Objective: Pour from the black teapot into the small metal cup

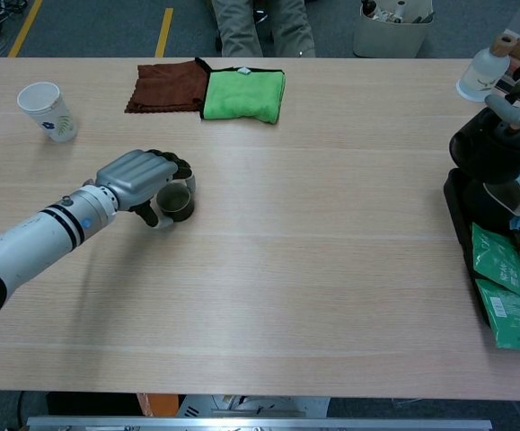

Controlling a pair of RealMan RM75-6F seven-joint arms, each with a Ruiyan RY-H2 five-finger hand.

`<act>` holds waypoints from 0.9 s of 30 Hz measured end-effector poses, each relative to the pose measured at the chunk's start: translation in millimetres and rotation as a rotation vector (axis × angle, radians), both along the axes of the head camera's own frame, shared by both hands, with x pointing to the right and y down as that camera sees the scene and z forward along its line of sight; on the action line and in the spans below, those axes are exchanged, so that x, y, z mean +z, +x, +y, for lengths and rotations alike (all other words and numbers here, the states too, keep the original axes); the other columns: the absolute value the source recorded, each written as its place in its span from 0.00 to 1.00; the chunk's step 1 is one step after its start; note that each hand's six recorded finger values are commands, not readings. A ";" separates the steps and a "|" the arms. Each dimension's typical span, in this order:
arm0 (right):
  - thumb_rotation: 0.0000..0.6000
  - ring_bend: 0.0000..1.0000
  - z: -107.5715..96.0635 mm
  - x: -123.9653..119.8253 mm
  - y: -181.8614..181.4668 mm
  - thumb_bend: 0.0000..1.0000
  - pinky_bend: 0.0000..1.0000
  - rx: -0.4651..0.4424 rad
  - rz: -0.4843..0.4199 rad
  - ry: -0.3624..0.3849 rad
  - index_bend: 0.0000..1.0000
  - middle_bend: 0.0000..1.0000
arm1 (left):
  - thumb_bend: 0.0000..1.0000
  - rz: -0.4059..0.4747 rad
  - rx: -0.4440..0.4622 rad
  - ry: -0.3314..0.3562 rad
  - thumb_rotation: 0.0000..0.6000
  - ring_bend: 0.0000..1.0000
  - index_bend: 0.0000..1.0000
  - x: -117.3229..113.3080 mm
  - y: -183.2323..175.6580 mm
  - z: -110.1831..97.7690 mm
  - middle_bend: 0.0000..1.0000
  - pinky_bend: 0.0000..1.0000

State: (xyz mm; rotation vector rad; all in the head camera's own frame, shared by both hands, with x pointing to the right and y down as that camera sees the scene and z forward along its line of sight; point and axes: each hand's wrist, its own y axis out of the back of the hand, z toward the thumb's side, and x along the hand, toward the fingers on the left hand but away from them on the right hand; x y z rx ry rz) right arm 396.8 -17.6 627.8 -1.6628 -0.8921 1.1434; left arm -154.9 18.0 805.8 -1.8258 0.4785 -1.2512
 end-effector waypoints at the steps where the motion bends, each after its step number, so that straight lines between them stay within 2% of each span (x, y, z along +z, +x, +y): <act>1: 0.71 1.00 0.0 -0.1 0.3 0.36 0.17 0.001 -0.001 0.000 1.00 0.96 | 0.25 -0.002 0.006 0.003 1.00 0.14 0.32 0.5 0.6 0.3 0.21 0.16; 21: 0.74 1.00 0.6 0.8 4.1 0.36 0.17 0.006 -0.003 -0.016 1.00 0.96 | 0.25 -0.056 0.059 0.034 1.00 0.14 0.28 1.2 -0.4 -7.6 0.20 0.16; 27: 0.74 1.00 1.0 1.6 5.0 0.36 0.17 0.007 -0.001 -0.023 1.00 0.96 | 0.25 -0.066 0.062 0.042 1.00 0.14 0.34 0.0 -1.7 -9.1 0.21 0.16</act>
